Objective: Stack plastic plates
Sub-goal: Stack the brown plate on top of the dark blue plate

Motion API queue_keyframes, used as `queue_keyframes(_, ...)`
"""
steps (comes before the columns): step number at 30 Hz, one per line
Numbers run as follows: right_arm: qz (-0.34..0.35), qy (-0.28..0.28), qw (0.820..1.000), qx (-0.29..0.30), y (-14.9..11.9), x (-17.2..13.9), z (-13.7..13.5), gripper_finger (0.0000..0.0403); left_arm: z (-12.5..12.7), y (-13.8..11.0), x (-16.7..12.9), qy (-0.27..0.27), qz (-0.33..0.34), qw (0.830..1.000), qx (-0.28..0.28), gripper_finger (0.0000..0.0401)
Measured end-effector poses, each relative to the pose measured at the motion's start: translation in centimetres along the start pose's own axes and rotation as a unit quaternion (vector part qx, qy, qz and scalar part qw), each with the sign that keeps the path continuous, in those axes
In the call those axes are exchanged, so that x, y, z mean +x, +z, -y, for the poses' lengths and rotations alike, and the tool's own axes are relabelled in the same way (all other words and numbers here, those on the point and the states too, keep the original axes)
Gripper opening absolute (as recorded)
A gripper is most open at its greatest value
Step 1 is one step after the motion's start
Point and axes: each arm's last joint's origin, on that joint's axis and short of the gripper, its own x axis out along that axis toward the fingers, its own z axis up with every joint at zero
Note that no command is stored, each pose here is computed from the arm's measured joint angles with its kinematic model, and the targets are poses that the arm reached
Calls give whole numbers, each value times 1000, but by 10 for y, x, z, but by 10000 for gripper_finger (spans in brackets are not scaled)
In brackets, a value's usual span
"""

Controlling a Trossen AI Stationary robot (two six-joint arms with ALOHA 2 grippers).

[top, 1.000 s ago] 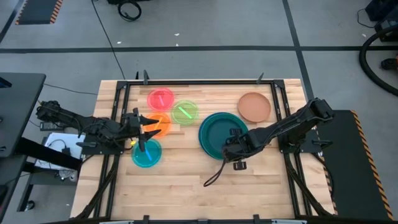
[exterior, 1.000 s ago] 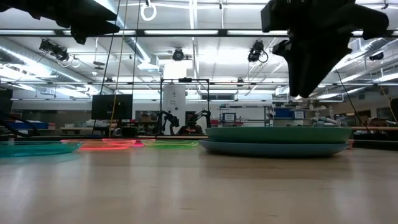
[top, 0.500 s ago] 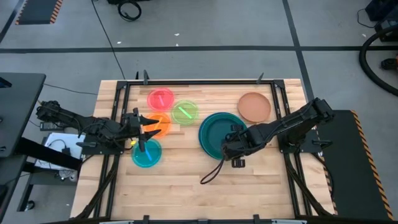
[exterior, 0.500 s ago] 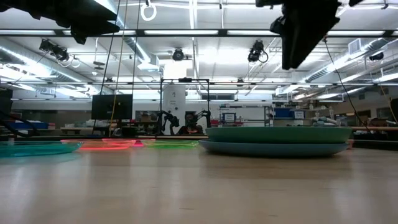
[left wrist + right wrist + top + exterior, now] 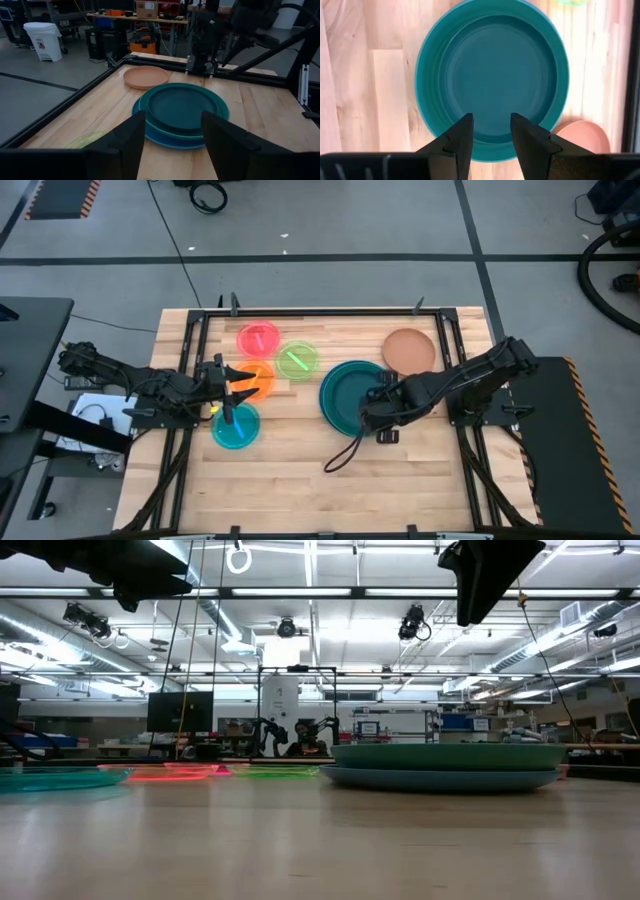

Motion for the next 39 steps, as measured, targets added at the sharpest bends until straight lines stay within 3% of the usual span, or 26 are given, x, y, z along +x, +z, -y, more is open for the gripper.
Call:
queue_keyframes(13,44,-31,997,46,-19,-32,29,142,5,2,-3,-21,9,1000,4,199)
queue_keyframes(23,50,-36,992,107,-42,-37,62,142,5,1,-3,-20,4,1000,6,199)
queue_keyframes(39,14,-57,985,162,-83,3,83,142,3,0,0,-10,0,1000,5,199)
